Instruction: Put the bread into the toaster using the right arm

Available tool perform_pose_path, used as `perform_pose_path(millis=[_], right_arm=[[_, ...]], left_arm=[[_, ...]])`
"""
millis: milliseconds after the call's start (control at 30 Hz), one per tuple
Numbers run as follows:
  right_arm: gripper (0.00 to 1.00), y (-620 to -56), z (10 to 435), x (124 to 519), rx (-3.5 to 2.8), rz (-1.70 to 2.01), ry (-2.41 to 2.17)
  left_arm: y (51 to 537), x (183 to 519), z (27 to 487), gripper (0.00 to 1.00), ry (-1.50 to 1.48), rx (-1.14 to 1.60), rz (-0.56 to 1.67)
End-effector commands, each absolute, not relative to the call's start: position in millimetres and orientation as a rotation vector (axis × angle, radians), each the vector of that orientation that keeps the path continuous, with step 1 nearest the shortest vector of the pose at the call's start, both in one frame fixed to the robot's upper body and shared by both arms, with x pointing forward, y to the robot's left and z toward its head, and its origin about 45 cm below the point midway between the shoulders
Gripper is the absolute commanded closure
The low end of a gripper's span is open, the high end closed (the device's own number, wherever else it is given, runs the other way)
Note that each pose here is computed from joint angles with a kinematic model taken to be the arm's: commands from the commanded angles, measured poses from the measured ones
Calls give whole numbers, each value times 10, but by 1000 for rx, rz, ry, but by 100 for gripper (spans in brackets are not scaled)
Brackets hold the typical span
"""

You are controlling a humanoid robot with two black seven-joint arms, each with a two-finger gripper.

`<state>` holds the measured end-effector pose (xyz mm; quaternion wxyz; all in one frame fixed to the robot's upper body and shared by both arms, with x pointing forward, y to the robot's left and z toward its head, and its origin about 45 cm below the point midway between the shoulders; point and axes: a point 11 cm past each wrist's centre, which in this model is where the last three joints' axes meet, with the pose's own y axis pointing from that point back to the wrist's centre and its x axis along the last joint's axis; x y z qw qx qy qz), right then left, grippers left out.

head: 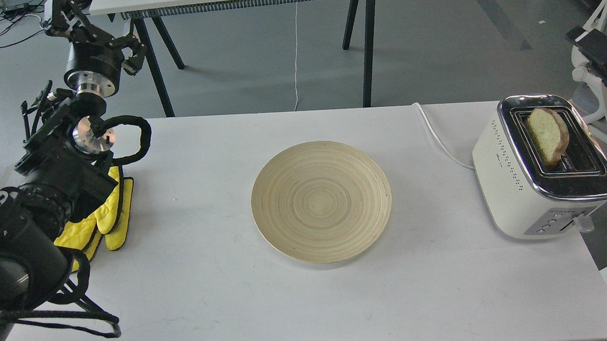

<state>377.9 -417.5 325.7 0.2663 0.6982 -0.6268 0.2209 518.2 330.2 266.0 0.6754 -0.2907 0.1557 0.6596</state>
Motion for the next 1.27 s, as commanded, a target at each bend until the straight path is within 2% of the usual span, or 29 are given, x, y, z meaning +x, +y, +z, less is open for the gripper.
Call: perform_pose_path(millis=[0, 167, 433, 633, 933, 1233], right_arm=[[0, -3911, 3302, 3949, 2058, 398, -1852], [1, -3759, 3519, 4212, 2320, 332, -1943], [0, -3754, 3307, 4648, 2577, -273, -2204], [0, -3732, 3216, 4852, 2609, -540, -2269], [0, -3675, 3051, 4994, 2648, -657, -2294], [0, -3647, 3287, 5060, 2685, -582, -2295]], left_arm=[[3303, 5182, 2661, 0, 350, -654, 1484], [3303, 5182, 2661, 0, 350, -654, 1484], [3310, 5182, 2662, 0, 349, -651, 1484], [3310, 5182, 2662, 0, 349, -651, 1484], [3316, 5181, 2663, 0, 349, -649, 1484], [3309, 5182, 2661, 0, 349, -650, 1484]])
